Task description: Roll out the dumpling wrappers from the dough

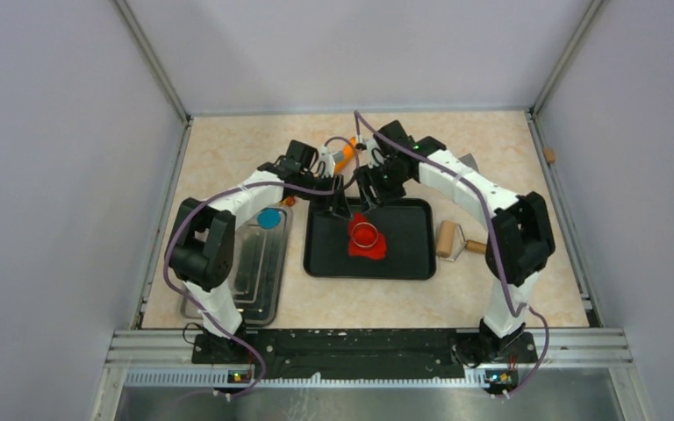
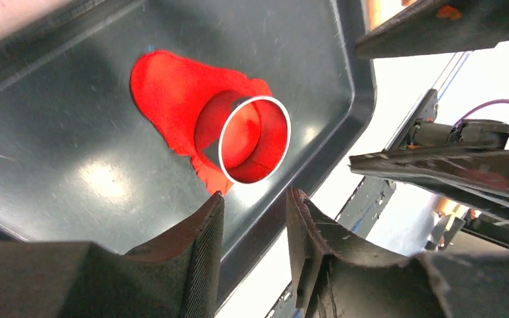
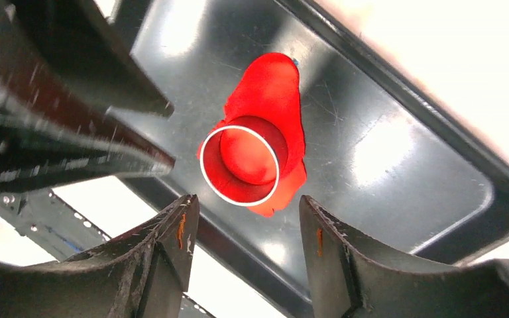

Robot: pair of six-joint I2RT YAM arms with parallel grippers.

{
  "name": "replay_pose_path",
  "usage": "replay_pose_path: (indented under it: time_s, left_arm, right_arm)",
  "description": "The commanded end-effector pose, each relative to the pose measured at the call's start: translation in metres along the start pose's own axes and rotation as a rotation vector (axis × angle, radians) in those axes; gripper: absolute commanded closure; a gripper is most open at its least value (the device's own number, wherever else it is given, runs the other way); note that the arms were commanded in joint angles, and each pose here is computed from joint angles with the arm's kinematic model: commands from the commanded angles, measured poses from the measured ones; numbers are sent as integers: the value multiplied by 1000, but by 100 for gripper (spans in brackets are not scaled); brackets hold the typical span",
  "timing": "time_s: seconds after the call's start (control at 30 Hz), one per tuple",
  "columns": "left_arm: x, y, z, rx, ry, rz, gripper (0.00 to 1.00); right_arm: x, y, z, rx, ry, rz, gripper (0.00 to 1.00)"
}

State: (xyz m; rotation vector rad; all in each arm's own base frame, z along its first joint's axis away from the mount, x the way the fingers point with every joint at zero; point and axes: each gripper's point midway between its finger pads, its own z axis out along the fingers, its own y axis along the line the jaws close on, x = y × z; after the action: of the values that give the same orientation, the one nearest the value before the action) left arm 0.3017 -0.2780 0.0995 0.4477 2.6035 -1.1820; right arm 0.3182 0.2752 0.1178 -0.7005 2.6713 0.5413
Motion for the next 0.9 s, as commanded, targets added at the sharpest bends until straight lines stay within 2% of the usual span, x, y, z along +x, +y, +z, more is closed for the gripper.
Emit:
replay_pose_path:
  time_s: [0.0,0.1,0.23,0.3,0.33,0.4,0.47,0.53,0.73,0.87]
  left_arm:
    - [-13,-16,-23,51,-8,124,56]
    - [-14,-9,-17,63,16,180,54]
    - [-24,-7,-6,106,37,281,58]
    - [-27,-2,3,109,70,322,60]
    - [-28,-3,7,113,80,336,60]
    - [-32,-2,13,111,85,355,58]
    - [-32,1,20,94,95,357,58]
    - [-31,5,25,78,102,338,58]
    - [-27,6,33,99,114,318,64]
    - [-23,5,38,106,127,317,64]
  right_arm:
    - [-21,5,-61,-71,-149,-117,41]
    - [-19,3,-89,-117,-274,-262,41]
    - [-6,27,-125,-160,-632,-735,40]
    - [9,40,-123,-172,-711,-918,41]
    - [18,45,-115,-173,-689,-1015,45]
    - [38,53,-86,-213,-561,-1157,58]
    - [54,51,-55,-262,-397,-1200,68]
    - [59,47,-38,-273,-312,-1218,70]
    - [68,44,-10,-227,-267,-1449,65]
    - [66,43,1,-238,-230,-1447,65]
